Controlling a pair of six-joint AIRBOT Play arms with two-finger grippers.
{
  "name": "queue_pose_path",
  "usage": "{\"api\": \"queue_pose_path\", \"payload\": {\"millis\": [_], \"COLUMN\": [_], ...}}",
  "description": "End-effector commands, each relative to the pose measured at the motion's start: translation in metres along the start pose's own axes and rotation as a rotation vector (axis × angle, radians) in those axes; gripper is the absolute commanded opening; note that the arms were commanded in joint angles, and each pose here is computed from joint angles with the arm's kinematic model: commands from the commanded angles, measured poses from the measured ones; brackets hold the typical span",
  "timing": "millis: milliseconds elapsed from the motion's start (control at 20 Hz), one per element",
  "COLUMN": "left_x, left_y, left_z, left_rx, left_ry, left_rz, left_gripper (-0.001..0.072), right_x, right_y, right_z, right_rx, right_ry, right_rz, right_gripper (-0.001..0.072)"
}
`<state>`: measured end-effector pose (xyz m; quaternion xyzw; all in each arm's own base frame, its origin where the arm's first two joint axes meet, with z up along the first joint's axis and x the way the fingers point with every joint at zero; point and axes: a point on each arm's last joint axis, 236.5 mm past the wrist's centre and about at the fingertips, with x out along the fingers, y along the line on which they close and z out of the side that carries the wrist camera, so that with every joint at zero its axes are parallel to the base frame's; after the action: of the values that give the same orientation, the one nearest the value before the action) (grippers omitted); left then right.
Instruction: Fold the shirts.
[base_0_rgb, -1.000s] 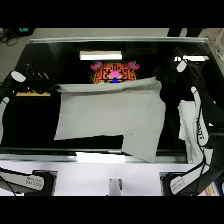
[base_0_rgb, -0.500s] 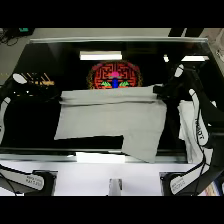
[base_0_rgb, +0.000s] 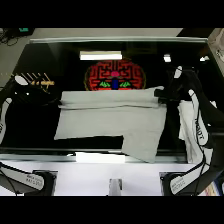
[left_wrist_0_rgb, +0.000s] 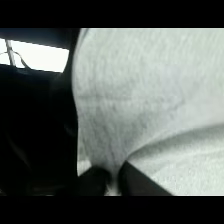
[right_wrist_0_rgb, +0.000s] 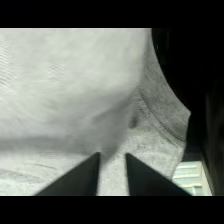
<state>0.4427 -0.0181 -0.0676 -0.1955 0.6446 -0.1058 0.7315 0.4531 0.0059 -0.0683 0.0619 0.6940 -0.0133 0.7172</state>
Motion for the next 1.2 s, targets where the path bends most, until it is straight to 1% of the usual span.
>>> {"api": "queue_pose_path", "payload": {"millis": [0, 50, 150, 300, 450, 500, 650, 800, 900, 1050, 1100, 1150], "left_x": [0.009, 0.005, -0.013, -0.052, -0.069, -0.066, -0.043, -0.018, -0.007, -0.003, -0.002, -0.001], "left_y": [0.001, 0.001, -0.001, 0.004, 0.028, 0.034, 0.039, 0.039, 0.039, 0.034, 0.029, 0.025], "left_z": [-0.008, -0.011, -0.017, -0.032, -0.08, -0.104, -0.165, -0.198, -0.203, -0.19, -0.186, -0.185], "left_rx": [-0.09, -0.102, -0.094, -0.097, -0.09, -0.095, -0.121, -0.166, -0.186, -0.204, -0.216, -0.225], "left_ry": [0.046, 0.06, 0.1, 0.151, 0.226, 0.245, 0.249, 0.256, 0.257, 0.198, 0.183, 0.181], "left_rz": [-0.005, -0.009, -0.022, -0.024, 0.089, 0.112, 0.115, 0.093, 0.08, 0.053, 0.028, 0.012], "left_gripper": [0.0444, 0.0567, 0.0566, 0.0565, 0.0565, 0.0565, 0.0565, 0.0565, 0.0564, 0.0556, 0.0505, 0.0502], "right_x": [-0.001, -0.004, -0.017, -0.044, -0.061, -0.062, -0.052, -0.042, -0.041, -0.041, -0.041, -0.041], "right_y": [0.008, 0.007, -0.005, -0.018, -0.024, -0.022, -0.012, -0.012, -0.009, -0.008, -0.008, -0.008], "right_z": [-0.007, -0.01, -0.017, -0.033, -0.062, -0.075, -0.111, -0.139, -0.148, -0.149, -0.148, -0.148], "right_rx": [0.029, 0.018, -0.007, 0.03, 0.082, 0.069, 0.067, 0.07, 0.067, 0.063, 0.063, 0.063], "right_ry": [0.028, 0.038, 0.048, 0.076, 0.12, 0.117, 0.082, 0.084, 0.101, 0.102, 0.1, 0.101], "right_rz": [0.032, 0.027, -0.011, 0.019, 0.099, 0.112, 0.149, 0.149, 0.162, 0.165, 0.165, 0.165], "right_gripper": [0.0342, 0.0424, 0.0454, 0.0487, 0.0486, 0.0485, 0.0483, 0.0479, 0.0479, 0.0479, 0.0479, 0.0479]}}
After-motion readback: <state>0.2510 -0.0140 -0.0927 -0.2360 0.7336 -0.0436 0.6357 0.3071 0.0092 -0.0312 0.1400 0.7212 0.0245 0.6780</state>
